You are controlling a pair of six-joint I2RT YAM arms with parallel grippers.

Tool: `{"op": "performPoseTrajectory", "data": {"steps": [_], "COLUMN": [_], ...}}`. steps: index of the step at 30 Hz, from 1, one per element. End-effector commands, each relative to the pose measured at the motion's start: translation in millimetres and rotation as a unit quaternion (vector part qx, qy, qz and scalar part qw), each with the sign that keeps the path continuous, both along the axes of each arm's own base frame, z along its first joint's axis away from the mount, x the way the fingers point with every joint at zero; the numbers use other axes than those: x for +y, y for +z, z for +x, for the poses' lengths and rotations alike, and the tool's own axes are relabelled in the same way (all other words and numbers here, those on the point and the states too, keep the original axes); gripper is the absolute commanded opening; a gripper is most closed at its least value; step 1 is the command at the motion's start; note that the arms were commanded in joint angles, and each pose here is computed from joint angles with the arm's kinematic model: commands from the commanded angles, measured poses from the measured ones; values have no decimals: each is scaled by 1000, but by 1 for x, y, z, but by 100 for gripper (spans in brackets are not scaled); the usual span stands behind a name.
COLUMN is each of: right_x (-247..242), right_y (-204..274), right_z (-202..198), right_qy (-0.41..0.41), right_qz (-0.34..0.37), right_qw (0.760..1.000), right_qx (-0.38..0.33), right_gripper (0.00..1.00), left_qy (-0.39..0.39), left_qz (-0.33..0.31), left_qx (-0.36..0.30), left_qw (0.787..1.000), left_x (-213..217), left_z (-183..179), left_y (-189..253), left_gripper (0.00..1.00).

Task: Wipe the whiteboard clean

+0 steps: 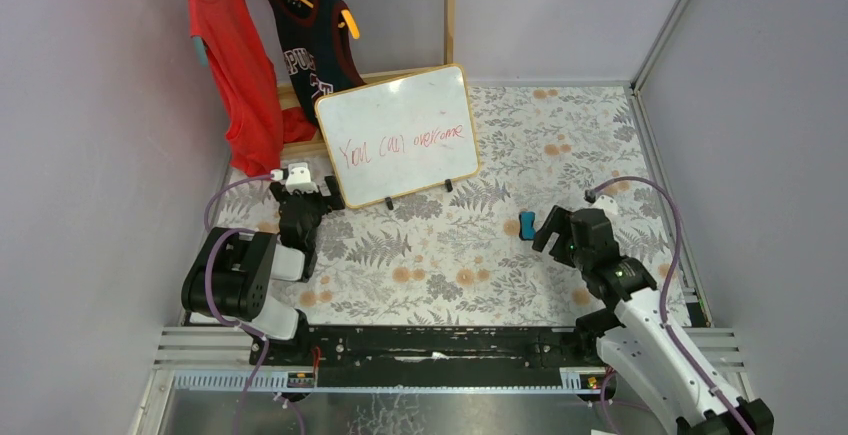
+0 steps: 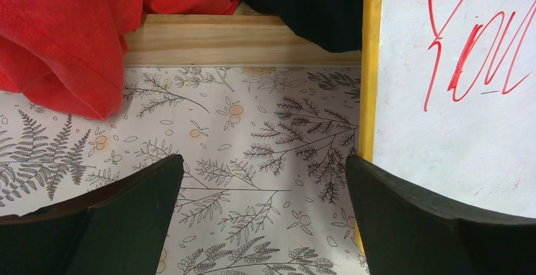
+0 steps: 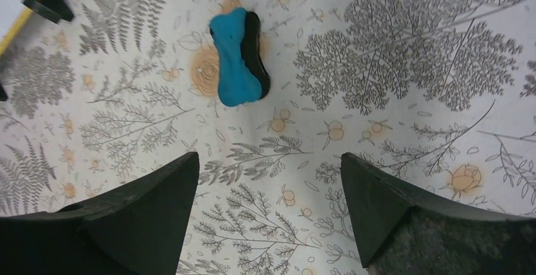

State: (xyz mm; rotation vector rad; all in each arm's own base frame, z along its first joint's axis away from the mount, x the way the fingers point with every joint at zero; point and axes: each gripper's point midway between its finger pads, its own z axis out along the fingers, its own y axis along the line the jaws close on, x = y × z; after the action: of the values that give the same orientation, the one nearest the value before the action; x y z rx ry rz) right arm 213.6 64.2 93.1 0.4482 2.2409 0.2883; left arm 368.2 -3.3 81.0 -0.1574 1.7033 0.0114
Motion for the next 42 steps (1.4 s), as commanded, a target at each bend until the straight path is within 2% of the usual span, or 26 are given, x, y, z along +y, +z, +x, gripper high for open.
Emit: {"op": "performPoseTrajectory", "data": {"steps": [1, 6, 10, 13, 17, 24, 29, 35, 42], "right_x": [5, -2, 3, 5, 17, 30, 36, 37, 37], "right_y": [-1, -2, 10, 12, 8, -26, -40, -55, -66], "right_z": [2, 14, 37, 55, 73, 86, 91, 97, 102], "right_qy": [-12, -15, 16, 30, 70, 108, 123, 131, 132], "right_qz": [17, -32, -75, -102, -111, -115, -112, -122, -131], "right_qw": [999, 997, 993, 989, 984, 975, 972, 966, 962], "right_qx": [28, 64, 89, 101, 119, 159, 168, 186, 200], "right_gripper": [88, 84, 85, 81, 75, 75, 74, 62, 59], "left_qy": [0, 1, 0, 0, 0, 0, 0, 0, 0], "left_qz": [-1, -1, -1, -1, -1, -1, -1, -1, -1], "left_qx": [-33, -32, -32, -32, -32, -32, -32, -32, -32], "left_qw": [999, 999, 999, 999, 999, 999, 999, 999, 999], "left_x": [1, 1, 1, 1, 1, 1, 1, 1, 1], "left_z": [9, 8, 8, 9, 8, 8, 8, 8, 8], "left_y": [17, 17, 17, 17, 17, 17, 17, 17, 17], "left_gripper": [100, 100, 100, 100, 100, 100, 100, 100, 100]}}
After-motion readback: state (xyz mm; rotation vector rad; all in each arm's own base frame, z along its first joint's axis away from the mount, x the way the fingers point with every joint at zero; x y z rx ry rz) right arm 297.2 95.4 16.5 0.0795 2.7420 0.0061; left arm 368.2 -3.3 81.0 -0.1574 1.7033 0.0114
